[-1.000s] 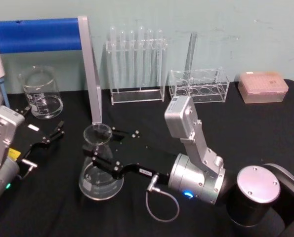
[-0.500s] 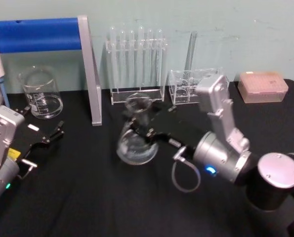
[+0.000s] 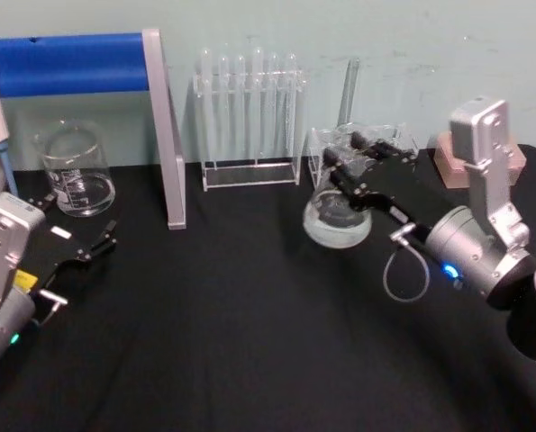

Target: Grasp the erlenmeyer flask with one hand, shake it three times, then place it back.

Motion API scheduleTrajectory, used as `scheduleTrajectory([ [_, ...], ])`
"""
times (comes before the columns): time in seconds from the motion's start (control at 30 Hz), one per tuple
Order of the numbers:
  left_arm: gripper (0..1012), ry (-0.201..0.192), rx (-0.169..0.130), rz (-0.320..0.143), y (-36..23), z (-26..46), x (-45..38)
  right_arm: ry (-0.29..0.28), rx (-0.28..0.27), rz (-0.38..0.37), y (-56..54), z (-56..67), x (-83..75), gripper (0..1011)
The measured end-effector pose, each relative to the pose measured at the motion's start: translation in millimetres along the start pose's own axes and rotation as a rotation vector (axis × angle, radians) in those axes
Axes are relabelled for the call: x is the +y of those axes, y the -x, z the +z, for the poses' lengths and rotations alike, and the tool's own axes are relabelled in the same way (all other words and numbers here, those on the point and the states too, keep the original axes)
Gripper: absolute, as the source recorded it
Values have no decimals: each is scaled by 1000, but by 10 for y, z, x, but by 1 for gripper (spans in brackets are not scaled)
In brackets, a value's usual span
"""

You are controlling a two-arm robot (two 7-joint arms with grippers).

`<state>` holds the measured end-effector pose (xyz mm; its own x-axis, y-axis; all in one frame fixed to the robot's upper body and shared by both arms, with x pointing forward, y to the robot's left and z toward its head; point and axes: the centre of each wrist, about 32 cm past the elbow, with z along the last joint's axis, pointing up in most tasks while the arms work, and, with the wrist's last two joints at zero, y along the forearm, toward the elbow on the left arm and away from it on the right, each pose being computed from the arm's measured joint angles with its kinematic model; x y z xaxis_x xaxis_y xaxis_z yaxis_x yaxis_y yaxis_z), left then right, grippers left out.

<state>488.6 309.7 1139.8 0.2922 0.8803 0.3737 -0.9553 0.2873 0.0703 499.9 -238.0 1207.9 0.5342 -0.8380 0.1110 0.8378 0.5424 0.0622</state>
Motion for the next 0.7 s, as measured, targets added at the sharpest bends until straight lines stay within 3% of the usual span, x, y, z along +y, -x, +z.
scheduleTrajectory([
  [0.2,1001,0,0,0,0,0,0,6,-1,-72,-130,-11,-78,450],
  [0.33,1001,0,0,0,0,0,0,9,-1,-84,-149,-16,-90,449],
  [0.5,1001,0,0,0,0,0,0,8,5,-67,-114,-22,-72,450],
  [0.7,1001,0,0,0,0,0,0,-5,18,-1,21,-10,-4,450],
])
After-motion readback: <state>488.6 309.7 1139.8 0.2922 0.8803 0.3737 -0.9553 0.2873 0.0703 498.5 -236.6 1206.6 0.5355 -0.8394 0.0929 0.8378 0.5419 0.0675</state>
